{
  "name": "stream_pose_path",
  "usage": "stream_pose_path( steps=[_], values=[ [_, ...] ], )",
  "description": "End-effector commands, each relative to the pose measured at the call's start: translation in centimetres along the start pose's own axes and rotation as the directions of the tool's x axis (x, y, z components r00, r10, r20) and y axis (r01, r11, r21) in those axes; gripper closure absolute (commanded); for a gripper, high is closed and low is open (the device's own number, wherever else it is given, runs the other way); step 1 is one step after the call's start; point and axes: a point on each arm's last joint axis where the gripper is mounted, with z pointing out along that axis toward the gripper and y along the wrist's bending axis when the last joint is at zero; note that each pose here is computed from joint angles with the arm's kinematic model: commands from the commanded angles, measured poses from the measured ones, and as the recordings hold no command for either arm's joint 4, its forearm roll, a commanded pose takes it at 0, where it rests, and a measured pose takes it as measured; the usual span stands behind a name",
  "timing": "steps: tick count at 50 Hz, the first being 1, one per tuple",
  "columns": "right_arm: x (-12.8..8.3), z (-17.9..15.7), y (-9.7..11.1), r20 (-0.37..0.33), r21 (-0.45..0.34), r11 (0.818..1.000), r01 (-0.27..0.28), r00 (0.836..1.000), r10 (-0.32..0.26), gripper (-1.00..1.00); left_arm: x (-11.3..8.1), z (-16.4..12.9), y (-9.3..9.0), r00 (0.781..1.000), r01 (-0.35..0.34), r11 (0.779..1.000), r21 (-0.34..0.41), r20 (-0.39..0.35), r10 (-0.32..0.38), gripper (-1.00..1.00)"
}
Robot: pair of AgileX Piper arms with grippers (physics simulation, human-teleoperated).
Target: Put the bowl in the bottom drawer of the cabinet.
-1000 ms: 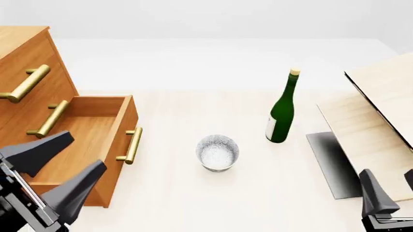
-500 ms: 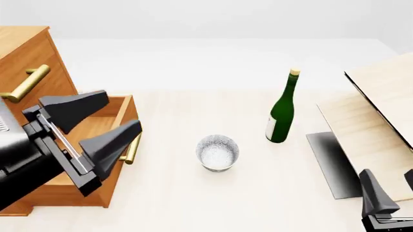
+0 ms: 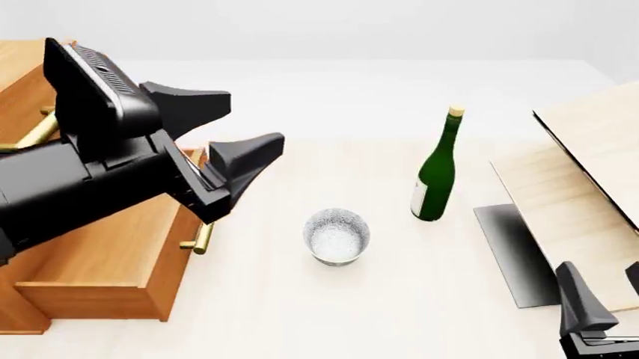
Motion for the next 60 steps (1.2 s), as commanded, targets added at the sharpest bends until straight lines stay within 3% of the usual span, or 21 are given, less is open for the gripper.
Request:
stream_pose_path(
  steps=[1, 17, 41, 60],
  values=[
    [0.0, 0.0, 0.0, 0.000, 0.000, 1.000, 0.000, 1.000, 0.000, -1.00, -1.3, 2.7, -0.3, 0.996, -0.010, 0.999, 0.032, -0.092, 0.013, -1.00],
    [0.0, 0.0, 0.0, 0.000, 0.000, 1.000, 0.000, 1.000, 0.000, -1.00, 0.0, 5.6, -0.4, 0.979, 0.051, 0.998, 0.029, -0.201, -0.044, -1.00],
    [0.0, 0.0, 0.0, 0.000, 0.000, 1.000, 0.000, 1.000, 0.000, -1.00, 1.8, 11.1, -2.7, 0.931, 0.063, 0.993, 0.098, -0.365, -0.023, -1.00],
    [0.0, 0.0, 0.0, 0.000, 0.000, 1.000, 0.000, 1.000, 0.000, -1.00, 3.2, 14.4, -3.4, 0.899, 0.064, 0.992, 0.109, -0.438, -0.010, -1.00]
  ],
)
